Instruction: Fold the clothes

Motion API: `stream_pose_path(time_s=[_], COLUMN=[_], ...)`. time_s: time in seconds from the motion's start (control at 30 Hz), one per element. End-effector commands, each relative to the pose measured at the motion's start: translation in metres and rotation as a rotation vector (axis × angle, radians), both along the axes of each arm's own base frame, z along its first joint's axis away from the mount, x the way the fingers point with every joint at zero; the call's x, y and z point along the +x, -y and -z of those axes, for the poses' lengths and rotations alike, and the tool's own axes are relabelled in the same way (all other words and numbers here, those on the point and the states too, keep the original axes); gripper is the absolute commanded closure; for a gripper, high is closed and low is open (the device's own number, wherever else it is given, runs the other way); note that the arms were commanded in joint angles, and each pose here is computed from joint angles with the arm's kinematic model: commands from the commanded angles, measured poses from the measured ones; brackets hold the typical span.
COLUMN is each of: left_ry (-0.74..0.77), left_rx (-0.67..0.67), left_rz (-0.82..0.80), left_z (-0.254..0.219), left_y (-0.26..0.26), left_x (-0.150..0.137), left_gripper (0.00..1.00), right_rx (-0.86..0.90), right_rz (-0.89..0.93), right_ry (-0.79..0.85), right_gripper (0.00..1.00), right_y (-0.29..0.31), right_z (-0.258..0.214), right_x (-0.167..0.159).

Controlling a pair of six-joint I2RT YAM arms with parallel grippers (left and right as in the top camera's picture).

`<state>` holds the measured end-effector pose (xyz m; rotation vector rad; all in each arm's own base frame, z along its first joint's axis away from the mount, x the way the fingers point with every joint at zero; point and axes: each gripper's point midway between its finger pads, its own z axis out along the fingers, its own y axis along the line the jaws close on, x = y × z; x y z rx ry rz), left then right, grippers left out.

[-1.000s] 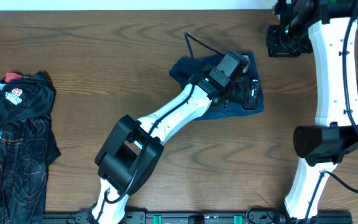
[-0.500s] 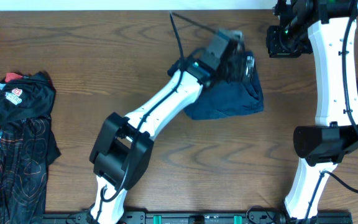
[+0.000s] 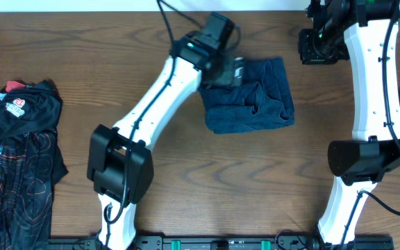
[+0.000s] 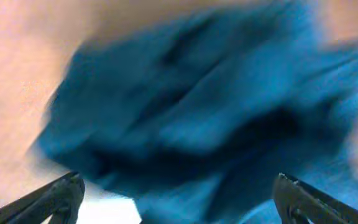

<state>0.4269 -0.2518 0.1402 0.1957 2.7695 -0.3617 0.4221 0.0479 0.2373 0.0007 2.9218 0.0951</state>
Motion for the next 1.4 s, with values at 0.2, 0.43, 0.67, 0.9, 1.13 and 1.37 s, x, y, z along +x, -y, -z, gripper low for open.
stream_pose_path(time_s=[0.2, 0.43, 0.67, 0.9, 1.13, 1.37], left_ry=[-0.171, -0.16, -0.121, -0.178, -0.115, -0.047], left_rx=[-0.013, -0.106, -0.156, -0.298, -0.337, -0.397], left_rz=[-0.021, -0.001, 0.023, 0.044, 0.021, -0.005], left_z=[0.045, 0.054, 0.061, 0.088, 0.078, 0.046], left_y=[-0.039, -0.028, -0.007, 0.022, 0.025, 0.039], left_x=[-0.019, -0.014, -0.002, 0.004, 0.024, 0.043], left_gripper=[0.02, 0.02, 0.02, 0.01, 0.94, 0.94], right_rx=[-0.018, -0.017, -0.016, -0.012, -0.011, -0.013], right_rz=[-0.021, -0.016, -0.01, -0.02, -0.028, -0.039], right_ry=[0.0, 0.0, -0.003, -0.005, -0.005, -0.004], right_gripper=[0.83, 0.83, 0.82, 0.83, 0.84, 0.83], right_y=[-0.004, -0.004, -0.004, -0.01, -0.013, -0.018], right_z=[-0.001, -0.001, 0.0, 0.0, 0.0, 0.0], right_x=[-0.002, -0.002, -0.002, -0.003, -0.004, -0.004])
